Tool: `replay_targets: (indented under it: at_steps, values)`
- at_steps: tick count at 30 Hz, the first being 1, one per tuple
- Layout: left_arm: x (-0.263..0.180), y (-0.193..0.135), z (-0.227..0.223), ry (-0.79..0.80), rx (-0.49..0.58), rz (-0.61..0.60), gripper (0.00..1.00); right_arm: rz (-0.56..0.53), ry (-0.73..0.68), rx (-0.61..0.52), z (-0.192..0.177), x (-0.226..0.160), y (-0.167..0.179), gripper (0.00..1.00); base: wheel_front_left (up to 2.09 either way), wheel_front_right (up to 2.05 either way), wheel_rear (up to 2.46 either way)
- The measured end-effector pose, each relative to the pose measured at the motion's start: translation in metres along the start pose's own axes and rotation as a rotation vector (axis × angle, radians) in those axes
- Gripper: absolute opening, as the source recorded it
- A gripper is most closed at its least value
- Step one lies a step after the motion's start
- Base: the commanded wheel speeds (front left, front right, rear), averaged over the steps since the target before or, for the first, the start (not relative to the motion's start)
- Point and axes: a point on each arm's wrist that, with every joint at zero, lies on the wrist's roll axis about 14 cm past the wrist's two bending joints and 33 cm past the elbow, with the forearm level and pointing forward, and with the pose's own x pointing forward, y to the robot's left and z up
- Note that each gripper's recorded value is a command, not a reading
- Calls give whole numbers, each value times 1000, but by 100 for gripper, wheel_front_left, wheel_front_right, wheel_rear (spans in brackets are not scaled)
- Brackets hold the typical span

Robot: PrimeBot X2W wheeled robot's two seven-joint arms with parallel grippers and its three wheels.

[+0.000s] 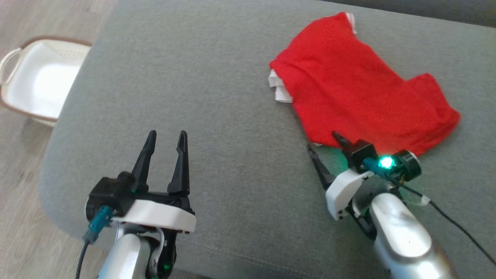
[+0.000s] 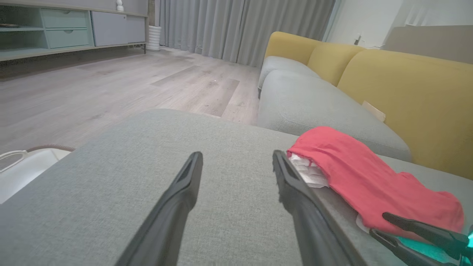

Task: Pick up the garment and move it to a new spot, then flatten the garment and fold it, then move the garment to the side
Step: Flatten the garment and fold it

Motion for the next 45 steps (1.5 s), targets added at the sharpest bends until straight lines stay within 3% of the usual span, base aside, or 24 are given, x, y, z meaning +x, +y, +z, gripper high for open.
replay_targets:
  at_steps: [6, 7, 8, 9, 18, 30, 33, 36, 40, 45]
  values:
    - [-4, 11, -4, 17, 0, 43, 100, 7, 59, -32, -16, 16, -6, 100, 0, 0, 0]
    - [-4, 11, -5, 20, 1, 43, 100, 8, 57, -33, -16, 18, -7, 75, 0, 0, 0]
    - [-4, 10, -6, 22, 1, 43, 100, 7, 54, -34, -15, 19, -8, 12, 0, 0, 0]
    - [-3, 10, -6, 24, 1, 43, 100, 3, 45, -36, -13, 20, -11, 0, 0, 0, 0]
    - [2, -4, -7, 20, -12, -4, 100, 5, -78, -1, 14, 7, -8, 0, 0, 0, 0]
    - [9, -52, 5, -26, -43, -157, 100, 79, -464, 44, 148, -51, 21, 0, 0, 0, 0]
    - [11, -54, 5, -27, -45, -164, 100, 35, -484, 53, 162, -60, -4, 0, 0, 0, 0]
    - [11, -52, 0, -11, -42, -156, 100, -55, -474, 43, 170, -63, -53, 0, 0, 0, 0]
    - [11, -43, -6, 9, -35, -130, 100, -169, -479, 121, 184, -66, -119, 0, 0, 0, 0]
    - [10, -41, -15, 39, -32, -126, 100, -302, -352, 112, 163, -59, -191, 0, 0, 0, 0]
